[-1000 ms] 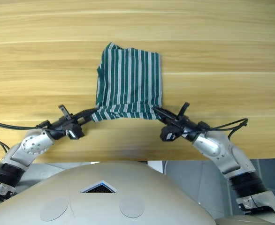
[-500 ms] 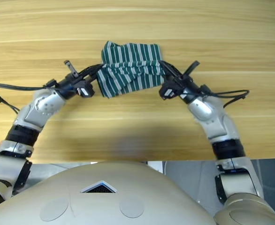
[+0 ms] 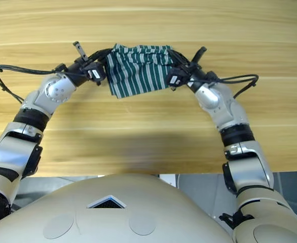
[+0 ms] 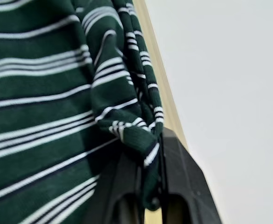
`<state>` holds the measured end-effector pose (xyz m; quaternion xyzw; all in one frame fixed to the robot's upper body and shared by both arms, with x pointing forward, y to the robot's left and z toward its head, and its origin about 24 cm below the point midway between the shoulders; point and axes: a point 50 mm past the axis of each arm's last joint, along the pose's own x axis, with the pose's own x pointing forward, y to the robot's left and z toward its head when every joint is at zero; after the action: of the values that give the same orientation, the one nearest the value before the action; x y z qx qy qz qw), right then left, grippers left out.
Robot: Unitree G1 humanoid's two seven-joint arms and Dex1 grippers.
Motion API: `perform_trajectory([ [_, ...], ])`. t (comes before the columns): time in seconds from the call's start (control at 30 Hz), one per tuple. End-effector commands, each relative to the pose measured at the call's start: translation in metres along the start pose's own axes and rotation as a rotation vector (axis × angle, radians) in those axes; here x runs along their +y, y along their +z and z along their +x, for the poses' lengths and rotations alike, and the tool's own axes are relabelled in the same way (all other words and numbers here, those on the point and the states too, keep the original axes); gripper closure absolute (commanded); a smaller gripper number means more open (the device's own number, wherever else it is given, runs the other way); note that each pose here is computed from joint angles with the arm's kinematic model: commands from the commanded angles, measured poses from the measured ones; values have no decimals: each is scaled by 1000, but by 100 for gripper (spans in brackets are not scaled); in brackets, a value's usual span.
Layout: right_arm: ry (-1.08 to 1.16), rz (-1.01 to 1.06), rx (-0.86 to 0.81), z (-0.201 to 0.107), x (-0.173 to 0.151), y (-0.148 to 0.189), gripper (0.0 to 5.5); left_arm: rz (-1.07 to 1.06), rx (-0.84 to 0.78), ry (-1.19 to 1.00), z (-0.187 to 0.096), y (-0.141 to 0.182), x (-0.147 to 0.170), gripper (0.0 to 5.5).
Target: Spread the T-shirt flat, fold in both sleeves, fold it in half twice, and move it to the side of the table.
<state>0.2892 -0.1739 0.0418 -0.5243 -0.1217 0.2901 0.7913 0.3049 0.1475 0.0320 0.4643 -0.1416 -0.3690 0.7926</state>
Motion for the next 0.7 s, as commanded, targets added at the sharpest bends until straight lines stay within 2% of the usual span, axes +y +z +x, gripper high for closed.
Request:
perform_trajectory([
  [0.03,-18,-8,10,16,-4,-3,471,-48,16,-15,8,-3,-3,516],
  [0.27,-33,-1,46,37,-2,-7,346,-117,104,87,18,-13,7,415],
  [0.37,-38,-5,66,44,-2,-9,280,-133,122,125,21,-15,13,354],
  [0.47,-60,4,112,49,-5,-15,233,-175,152,209,27,-17,28,312],
  [0.6,-136,76,189,60,-19,-22,173,-251,269,323,28,-28,39,258],
  [0.7,-187,145,294,61,-26,-32,119,-304,368,408,17,-41,41,213],
])
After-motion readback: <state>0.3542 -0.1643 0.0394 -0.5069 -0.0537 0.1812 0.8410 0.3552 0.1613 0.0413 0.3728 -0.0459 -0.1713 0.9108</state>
